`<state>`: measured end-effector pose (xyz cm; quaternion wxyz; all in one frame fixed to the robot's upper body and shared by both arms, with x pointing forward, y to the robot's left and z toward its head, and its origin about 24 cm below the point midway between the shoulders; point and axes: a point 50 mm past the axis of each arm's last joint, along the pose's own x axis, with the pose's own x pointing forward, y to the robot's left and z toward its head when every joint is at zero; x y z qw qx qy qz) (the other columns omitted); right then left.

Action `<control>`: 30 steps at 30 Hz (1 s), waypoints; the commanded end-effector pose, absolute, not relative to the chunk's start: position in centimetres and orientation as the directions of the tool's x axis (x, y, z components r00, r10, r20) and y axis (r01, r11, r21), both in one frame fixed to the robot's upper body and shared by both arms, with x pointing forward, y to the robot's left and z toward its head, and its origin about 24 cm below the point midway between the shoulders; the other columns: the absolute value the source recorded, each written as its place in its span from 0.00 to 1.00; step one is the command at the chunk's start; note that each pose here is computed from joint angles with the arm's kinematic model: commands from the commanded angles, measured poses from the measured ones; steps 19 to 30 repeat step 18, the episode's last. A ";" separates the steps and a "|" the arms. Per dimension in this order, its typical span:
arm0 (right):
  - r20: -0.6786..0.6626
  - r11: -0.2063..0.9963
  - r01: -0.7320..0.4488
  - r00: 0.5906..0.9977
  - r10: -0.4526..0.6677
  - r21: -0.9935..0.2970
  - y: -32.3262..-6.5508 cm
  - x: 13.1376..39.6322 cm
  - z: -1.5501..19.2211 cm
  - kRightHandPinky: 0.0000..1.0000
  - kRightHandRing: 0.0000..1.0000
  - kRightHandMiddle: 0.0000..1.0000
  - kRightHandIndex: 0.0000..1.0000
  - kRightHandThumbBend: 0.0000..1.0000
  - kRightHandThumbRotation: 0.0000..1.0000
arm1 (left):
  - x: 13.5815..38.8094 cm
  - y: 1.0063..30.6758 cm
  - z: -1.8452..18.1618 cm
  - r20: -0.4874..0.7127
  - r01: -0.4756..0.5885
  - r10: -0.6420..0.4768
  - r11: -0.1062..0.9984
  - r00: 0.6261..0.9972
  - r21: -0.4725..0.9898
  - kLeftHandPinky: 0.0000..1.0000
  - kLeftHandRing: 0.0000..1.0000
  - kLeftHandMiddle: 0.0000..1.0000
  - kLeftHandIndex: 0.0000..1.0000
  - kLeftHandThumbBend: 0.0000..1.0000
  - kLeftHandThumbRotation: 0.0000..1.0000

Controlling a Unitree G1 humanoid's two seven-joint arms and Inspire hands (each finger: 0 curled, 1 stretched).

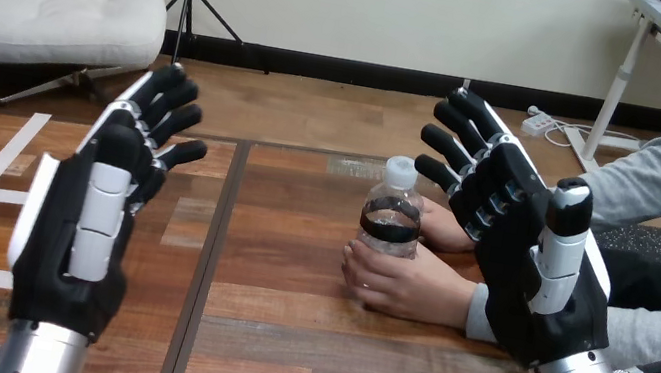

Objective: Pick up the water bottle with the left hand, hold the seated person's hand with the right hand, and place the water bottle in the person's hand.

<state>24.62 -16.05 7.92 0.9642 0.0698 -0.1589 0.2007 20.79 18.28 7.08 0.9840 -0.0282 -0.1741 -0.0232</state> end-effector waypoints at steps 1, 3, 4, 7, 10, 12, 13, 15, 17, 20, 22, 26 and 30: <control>0.411 0.906 -0.416 0.841 0.351 0.077 -15.7 24.6 9.8 0.89 0.93 0.94 0.92 0.94 1.00 | 21.1 17.5 9.0 0.436 0.089 -0.065 0.996 0.898 -0.033 0.80 0.88 0.88 0.87 0.75 0.95; 0.411 0.906 -0.416 0.841 0.352 0.074 -15.6 24.5 9.8 0.88 0.92 0.93 0.92 0.94 1.00 | 21.1 17.5 9.0 0.436 0.090 -0.067 0.995 0.897 -0.031 0.80 0.88 0.88 0.88 0.75 0.95; 0.412 0.906 -0.416 0.840 0.353 0.071 -15.6 24.5 9.9 0.87 0.92 0.93 0.92 0.94 1.00 | 21.1 17.4 9.0 0.436 0.088 -0.067 0.996 0.898 -0.029 0.80 0.88 0.88 0.88 0.75 0.96; 0.411 0.901 -0.428 0.836 0.364 0.071 -15.5 24.4 9.9 0.87 0.92 0.94 0.92 0.93 1.00 | 21.0 17.3 9.0 0.435 0.092 -0.072 0.995 0.897 -0.025 0.80 0.88 0.88 0.88 0.74 0.96; 0.407 0.902 -0.425 0.838 0.362 0.072 -15.5 24.4 9.9 0.88 0.93 0.94 0.92 0.93 1.00 | 21.0 17.2 9.0 0.431 0.095 -0.073 0.995 0.899 -0.031 0.81 0.88 0.88 0.88 0.74 0.96; 0.407 0.903 -0.424 0.839 0.362 0.072 -15.5 24.4 10.0 0.87 0.92 0.93 0.92 0.94 1.00 | 21.0 17.2 9.0 0.430 0.099 -0.075 0.995 0.900 -0.034 0.81 0.88 0.88 0.88 0.74 0.96; 0.407 0.902 -0.426 0.838 0.363 0.072 -15.5 24.4 10.0 0.87 0.92 0.93 0.92 0.93 1.00 | 21.0 17.1 9.0 0.430 0.101 -0.077 0.994 0.900 -0.033 0.81 0.88 0.89 0.88 0.74 0.96; 0.407 0.901 -0.427 0.837 0.365 0.071 -15.5 24.4 10.1 0.87 0.92 0.93 0.92 0.93 1.00 | 21.0 17.1 9.0 0.429 0.104 -0.081 0.994 0.900 -0.031 0.81 0.88 0.89 0.88 0.74 0.96; 0.405 0.902 -0.427 0.838 0.366 0.069 -15.6 24.4 10.1 0.87 0.92 0.93 0.92 0.93 1.00 | 21.0 17.1 9.0 0.428 0.104 -0.082 0.994 0.900 -0.028 0.81 0.88 0.88 0.88 0.74 0.96; 0.405 0.902 -0.426 0.838 0.366 0.066 -15.6 24.4 10.2 0.87 0.92 0.93 0.92 0.92 1.00 | 21.0 17.1 9.0 0.427 0.106 -0.083 0.994 0.900 -0.030 0.81 0.88 0.88 0.88 0.74 0.96; 0.405 0.902 -0.426 0.838 0.366 0.066 -15.6 24.4 10.2 0.87 0.92 0.93 0.92 0.92 1.00 | 21.0 17.1 9.0 0.427 0.106 -0.083 0.994 0.900 -0.030 0.81 0.88 0.88 0.88 0.74 0.96; 0.405 0.902 -0.426 0.838 0.366 0.066 -15.6 24.4 10.2 0.87 0.92 0.93 0.92 0.92 1.00 | 21.0 17.1 9.0 0.427 0.106 -0.083 0.994 0.900 -0.030 0.81 0.88 0.88 0.88 0.74 0.96; 0.405 0.902 -0.426 0.838 0.366 0.066 -15.6 24.4 10.2 0.87 0.92 0.93 0.92 0.92 1.00 | 21.0 17.1 9.0 0.427 0.106 -0.083 0.994 0.900 -0.030 0.81 0.88 0.88 0.88 0.74 0.96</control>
